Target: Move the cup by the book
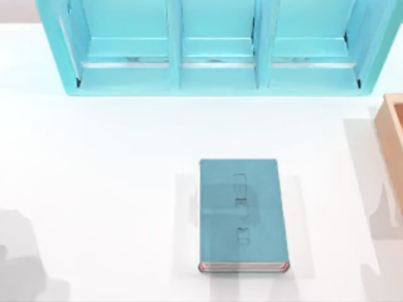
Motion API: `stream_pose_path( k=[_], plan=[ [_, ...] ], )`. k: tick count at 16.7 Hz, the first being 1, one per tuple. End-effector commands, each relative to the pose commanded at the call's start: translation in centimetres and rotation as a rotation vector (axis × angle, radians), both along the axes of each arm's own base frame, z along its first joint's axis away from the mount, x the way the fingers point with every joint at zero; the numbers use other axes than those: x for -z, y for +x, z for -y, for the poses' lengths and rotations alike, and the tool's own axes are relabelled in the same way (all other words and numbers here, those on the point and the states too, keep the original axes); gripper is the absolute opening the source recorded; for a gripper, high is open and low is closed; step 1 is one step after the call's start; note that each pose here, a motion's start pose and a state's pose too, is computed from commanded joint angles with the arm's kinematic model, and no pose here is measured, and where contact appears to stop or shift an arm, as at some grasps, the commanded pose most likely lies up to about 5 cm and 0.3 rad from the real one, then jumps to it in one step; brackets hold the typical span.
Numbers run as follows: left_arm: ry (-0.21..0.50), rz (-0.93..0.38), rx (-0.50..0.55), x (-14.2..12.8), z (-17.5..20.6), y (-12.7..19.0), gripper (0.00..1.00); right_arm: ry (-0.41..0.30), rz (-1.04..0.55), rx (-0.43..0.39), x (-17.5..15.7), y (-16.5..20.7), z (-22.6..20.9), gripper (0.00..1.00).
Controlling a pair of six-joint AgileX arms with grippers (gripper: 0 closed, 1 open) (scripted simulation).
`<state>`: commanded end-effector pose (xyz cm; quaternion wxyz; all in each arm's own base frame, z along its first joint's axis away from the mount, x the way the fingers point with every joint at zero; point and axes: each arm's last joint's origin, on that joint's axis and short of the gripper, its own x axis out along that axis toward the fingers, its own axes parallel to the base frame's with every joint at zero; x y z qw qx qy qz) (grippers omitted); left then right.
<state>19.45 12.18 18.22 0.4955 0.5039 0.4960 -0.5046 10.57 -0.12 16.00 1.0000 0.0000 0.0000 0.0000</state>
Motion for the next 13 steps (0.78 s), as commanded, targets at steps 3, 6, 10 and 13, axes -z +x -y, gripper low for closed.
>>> stream_pose_path(
  k=[3,6,10,13],
  plan=[
    [0.001,0.002,0.004,-0.6,0.1,0.0,0.0,0.0,0.0,0.0,0.0,0.0,0.0,1.0],
    [-0.002,-0.002,0.003,-0.4,0.0,0.0,0.0,0.0,0.0,0.0,0.0,0.0,0.0,1.0],
    [0.004,0.006,-0.043,-1.3,0.2,1.6,0.0,0.0,0.0,0.0,0.0,0.0,0.0,1.0],
    [0.005,0.012,-0.129,-2.4,1.0,4.4,0.0,0.0,0.0,0.0,0.0,0.0,0.0,1.0]
  ],
)
